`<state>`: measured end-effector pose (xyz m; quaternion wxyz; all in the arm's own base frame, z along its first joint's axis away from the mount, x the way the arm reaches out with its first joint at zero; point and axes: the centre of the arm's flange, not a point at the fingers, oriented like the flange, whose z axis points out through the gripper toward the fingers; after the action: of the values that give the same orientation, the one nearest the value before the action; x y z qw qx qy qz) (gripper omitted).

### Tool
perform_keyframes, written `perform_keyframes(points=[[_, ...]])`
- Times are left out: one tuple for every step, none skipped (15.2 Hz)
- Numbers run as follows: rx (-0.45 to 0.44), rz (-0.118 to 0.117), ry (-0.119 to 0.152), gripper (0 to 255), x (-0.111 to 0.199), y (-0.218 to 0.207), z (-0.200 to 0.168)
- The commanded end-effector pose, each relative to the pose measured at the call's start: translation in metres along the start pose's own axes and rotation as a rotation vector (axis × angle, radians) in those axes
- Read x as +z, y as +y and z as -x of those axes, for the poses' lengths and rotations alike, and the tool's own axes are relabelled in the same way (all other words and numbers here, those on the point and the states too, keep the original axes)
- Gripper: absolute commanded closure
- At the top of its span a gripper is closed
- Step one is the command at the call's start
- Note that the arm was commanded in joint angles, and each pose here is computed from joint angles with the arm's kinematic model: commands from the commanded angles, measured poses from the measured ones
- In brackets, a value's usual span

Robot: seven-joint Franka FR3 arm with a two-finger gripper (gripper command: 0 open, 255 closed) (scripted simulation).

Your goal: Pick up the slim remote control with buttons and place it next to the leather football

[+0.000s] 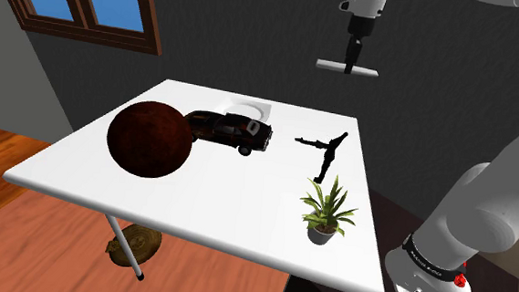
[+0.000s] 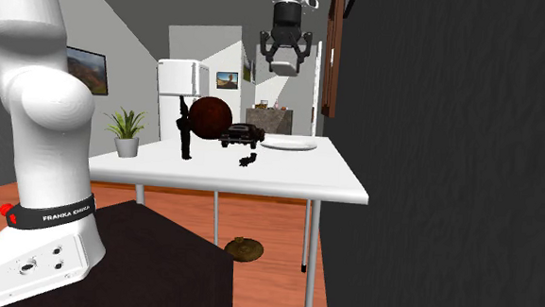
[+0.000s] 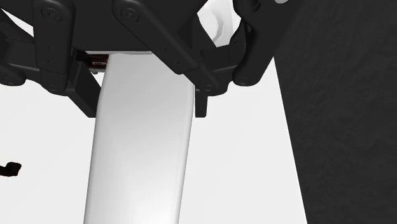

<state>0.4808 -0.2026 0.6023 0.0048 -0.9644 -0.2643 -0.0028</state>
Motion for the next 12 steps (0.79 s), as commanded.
perform_keyframes(points=[[0.000,0.000,0.000,255,-0.007,0.001,0.000],[0.000,0.000,0.000,255,-0.007,-0.010,-0.007],[0.000,0.000,0.000,255,-0.007,-0.021,-0.014],[0.000,0.000,0.000,255,-0.007,-0.032,-0.022],[0.000,0.000,0.000,255,-0.007,-0.043,-0.029],[0.000,0.000,0.000,255,-0.006,-0.054,-0.036],[0.000,0.000,0.000,255,-0.006,-0.065,-0.044],[0.000,0.000,0.000,255,-0.006,-0.076,-0.051],[0.000,0.000,0.000,255,-0.006,-0.087,-0.058],[0.000,0.000,0.000,255,-0.006,-0.098,-0.066],[0.000,0.000,0.000,255,-0.006,-0.109,-0.073],[0.000,0.000,0.000,255,-0.006,-0.120,-0.080]])
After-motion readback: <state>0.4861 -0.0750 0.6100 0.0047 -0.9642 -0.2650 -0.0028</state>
